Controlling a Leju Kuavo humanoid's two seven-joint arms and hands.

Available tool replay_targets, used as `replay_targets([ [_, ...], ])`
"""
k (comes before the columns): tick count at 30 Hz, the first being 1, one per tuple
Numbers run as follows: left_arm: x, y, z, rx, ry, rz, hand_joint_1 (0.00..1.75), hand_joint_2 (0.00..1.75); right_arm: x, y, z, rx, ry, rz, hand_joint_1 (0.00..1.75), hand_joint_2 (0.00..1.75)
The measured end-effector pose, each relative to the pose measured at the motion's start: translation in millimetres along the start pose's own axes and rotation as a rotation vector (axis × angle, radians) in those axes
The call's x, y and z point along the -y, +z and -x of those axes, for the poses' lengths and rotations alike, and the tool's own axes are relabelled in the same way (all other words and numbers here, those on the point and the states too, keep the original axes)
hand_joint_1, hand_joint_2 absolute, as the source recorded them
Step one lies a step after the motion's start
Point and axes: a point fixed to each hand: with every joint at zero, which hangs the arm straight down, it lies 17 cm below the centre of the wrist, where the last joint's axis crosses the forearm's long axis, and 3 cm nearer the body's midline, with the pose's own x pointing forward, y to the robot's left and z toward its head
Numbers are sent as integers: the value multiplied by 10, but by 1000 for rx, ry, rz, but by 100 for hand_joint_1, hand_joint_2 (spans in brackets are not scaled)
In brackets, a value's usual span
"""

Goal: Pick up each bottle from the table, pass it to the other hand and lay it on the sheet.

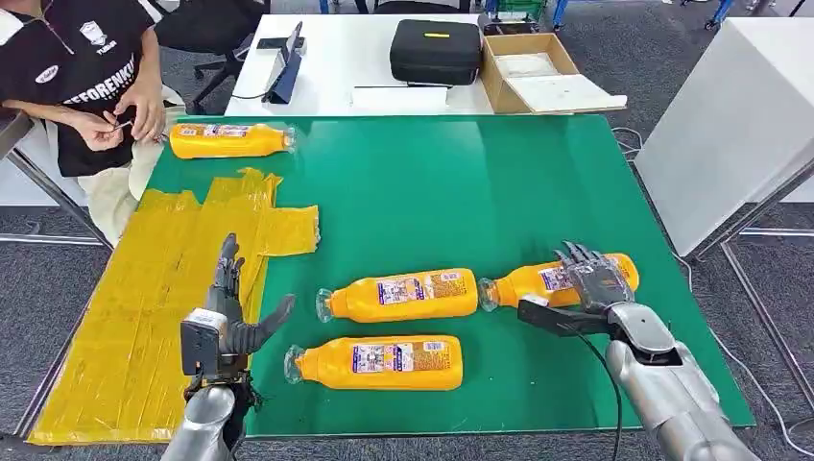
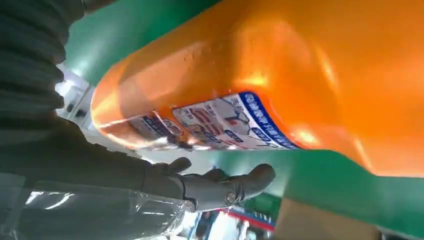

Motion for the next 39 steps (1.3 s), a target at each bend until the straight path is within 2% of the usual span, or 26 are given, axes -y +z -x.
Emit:
replay_targets([
  [6,-21,-26,101,-23,-4,-8,0,175,-55,10,310,-80,-19,-61,0,175],
  [11,-72,41,180,-43,-6,-21,0,175,-38,81,624,-137,1,-39,0,175],
  [18,-72,77,212,-53,-11,-17,0,175,-28,104,796,-185,31,-42,0,175],
  [19,-67,75,220,-56,-12,-15,0,175,-37,103,802,-189,31,-47,9,175],
  [20,-60,75,230,-60,-14,-12,0,175,-55,102,798,-190,32,-53,117,175],
  [21,-56,77,235,-62,-13,-10,0,175,-75,102,792,-191,30,-57,141,175],
  [22,-54,79,240,-64,-12,-9,0,175,-85,99,782,-191,30,-59,159,175],
  [36,-64,145,340,-90,-12,-10,0,175,-193,100,709,-157,17,-74,152,175],
  [39,-67,154,350,-92,-14,-11,0,175,-196,102,718,-159,15,-76,162,175],
])
